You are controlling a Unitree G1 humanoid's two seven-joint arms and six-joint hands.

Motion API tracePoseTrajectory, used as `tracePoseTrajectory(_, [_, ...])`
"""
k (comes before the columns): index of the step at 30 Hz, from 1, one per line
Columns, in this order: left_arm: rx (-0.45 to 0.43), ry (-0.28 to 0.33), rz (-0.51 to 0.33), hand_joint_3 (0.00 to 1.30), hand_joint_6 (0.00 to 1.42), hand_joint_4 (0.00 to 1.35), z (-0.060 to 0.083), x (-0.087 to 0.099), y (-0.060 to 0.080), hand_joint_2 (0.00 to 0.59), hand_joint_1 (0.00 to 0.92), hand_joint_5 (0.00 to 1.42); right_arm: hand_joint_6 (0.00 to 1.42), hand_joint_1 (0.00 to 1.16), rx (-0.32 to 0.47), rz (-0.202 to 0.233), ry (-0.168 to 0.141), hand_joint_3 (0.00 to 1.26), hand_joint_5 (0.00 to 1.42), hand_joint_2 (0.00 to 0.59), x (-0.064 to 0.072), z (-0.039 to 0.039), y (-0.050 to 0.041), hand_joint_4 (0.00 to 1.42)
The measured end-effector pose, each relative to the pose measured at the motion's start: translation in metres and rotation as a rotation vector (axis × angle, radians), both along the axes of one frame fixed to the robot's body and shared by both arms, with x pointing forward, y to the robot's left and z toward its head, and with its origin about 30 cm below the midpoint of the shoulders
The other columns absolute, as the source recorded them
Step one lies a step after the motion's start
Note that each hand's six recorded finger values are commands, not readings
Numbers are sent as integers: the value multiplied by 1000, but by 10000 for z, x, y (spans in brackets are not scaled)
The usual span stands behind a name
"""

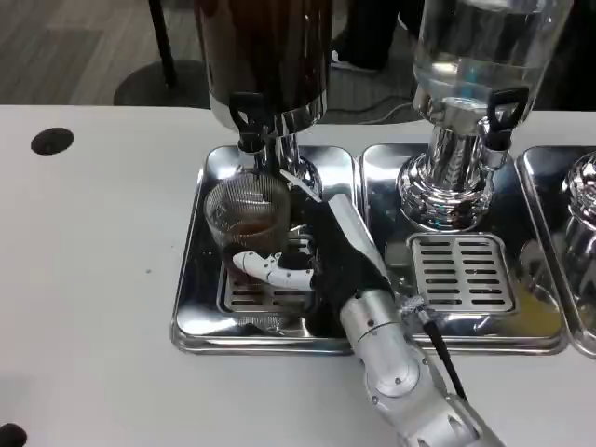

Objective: Grasp the cup under the faucet to collect the drink, then remove the cup.

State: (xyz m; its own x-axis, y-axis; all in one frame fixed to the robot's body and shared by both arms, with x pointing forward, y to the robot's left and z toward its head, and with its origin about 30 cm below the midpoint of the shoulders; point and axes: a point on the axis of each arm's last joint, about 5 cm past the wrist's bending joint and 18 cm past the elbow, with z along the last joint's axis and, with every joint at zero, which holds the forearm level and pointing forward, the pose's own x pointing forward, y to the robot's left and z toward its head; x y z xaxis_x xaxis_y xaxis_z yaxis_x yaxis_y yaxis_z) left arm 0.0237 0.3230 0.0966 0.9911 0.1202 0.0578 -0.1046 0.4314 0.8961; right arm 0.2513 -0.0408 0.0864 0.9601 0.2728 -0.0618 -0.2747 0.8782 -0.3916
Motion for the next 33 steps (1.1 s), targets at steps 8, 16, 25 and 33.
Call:
tracePoseTrajectory(8, [0,0,0,0,0,0,0,-1,0,45,0,0,28,875,9,-4,0,229,183,201,-11,-11,-7,216])
tracePoseTrajectory(16, [0,0,-1,0,0,0,0,0,-1,45,0,0,42,883,14,-14,-5,278,207,186,-25,-19,-35,247])
tracePoseTrajectory(25, [-1,-4,-4,0,0,0,0,13,-5,45,0,0,44,884,21,-24,-11,293,219,186,-53,-24,-71,261])
tracePoseTrajectory(33, [-1,-3,-5,0,0,0,-2,13,-7,45,0,0,46,884,19,-33,-15,302,233,190,-105,-18,-118,274])
